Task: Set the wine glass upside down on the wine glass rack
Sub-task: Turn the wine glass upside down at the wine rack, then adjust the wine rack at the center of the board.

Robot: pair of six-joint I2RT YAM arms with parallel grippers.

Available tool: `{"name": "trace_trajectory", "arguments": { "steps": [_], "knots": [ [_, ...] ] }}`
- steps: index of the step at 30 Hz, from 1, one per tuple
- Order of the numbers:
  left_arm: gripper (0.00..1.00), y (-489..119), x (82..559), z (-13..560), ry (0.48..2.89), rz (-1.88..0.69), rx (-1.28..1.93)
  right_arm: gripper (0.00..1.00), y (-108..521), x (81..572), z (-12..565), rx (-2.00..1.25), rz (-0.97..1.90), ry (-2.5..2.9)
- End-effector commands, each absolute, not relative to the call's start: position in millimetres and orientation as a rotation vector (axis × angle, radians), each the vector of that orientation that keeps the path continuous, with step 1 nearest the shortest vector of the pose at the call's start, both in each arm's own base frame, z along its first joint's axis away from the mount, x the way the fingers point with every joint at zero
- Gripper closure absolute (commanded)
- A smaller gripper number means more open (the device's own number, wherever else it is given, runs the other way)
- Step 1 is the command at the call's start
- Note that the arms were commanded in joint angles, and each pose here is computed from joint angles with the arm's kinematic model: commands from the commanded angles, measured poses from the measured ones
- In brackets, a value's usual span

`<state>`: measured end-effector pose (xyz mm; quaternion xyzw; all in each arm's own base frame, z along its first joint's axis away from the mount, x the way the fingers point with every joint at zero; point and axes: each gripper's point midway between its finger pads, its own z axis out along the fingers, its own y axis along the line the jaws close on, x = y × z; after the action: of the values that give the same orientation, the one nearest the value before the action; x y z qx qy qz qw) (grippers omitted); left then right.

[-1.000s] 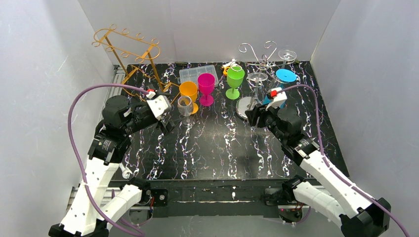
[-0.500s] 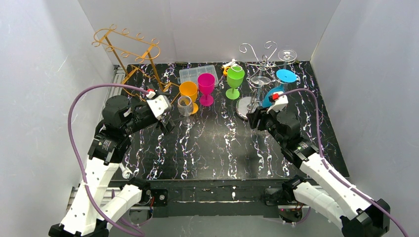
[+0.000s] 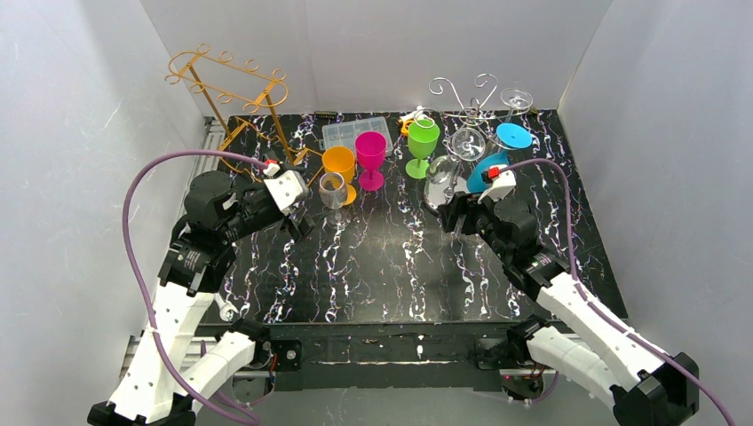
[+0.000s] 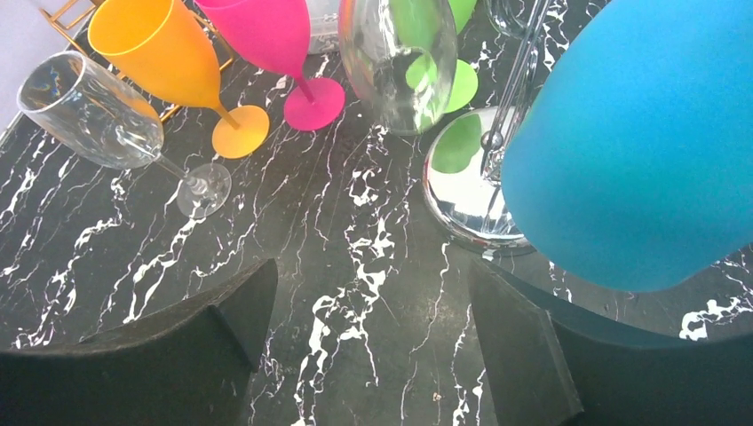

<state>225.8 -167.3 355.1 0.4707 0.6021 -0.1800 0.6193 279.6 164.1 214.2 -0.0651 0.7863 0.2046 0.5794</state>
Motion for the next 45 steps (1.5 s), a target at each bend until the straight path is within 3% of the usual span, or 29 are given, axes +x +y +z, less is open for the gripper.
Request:
{"name": "trace_trajectory", "arguments": {
  "steps": [1, 8, 18, 22, 29, 37, 45],
  "knots": [
    [0.02, -169.0, 224.2, 359.8, 1.366, -0.421, 1.084, 0.14, 162.3, 277.4, 242.9, -0.124, 0.505, 1.777],
    [0.02, -168.6, 224.4, 357.8, 1.366, -0.415, 1.089, 0.17, 168.9, 249.5, 262.5, -0.211, 0.589, 1.854],
    [0.02, -172.9, 240.5, 347.9, 1.358, -0.385, 1.136, 0.22, 185.2, 215.2, 377.4, -0.357, 0.743, 1.895],
    [0.02, -176.7, 249.0, 350.8, 1.324, -0.368, 1.156, 0.25, 181.6, 239.3, 407.6, -0.279, 0.657, 1.917],
    [0.03, -189.9, 271.3, 363.4, 1.159, -0.301, 1.226, 0.47, 187.8, 308.0, 410.6, -0.177, 0.455, 1.972],
    [0.11, -219.4, 308.8, 382.8, 0.898, -0.169, 1.332, 0.64, 193.0, 343.7, 423.4, -0.115, 0.385, 1.943],
    [0.20, -274.3, 323.3, 388.5, 0.665, -0.073, 1.490, 0.71, 190.6, 362.3, 427.8, -0.076, 0.389, 1.955]
  ]
}}
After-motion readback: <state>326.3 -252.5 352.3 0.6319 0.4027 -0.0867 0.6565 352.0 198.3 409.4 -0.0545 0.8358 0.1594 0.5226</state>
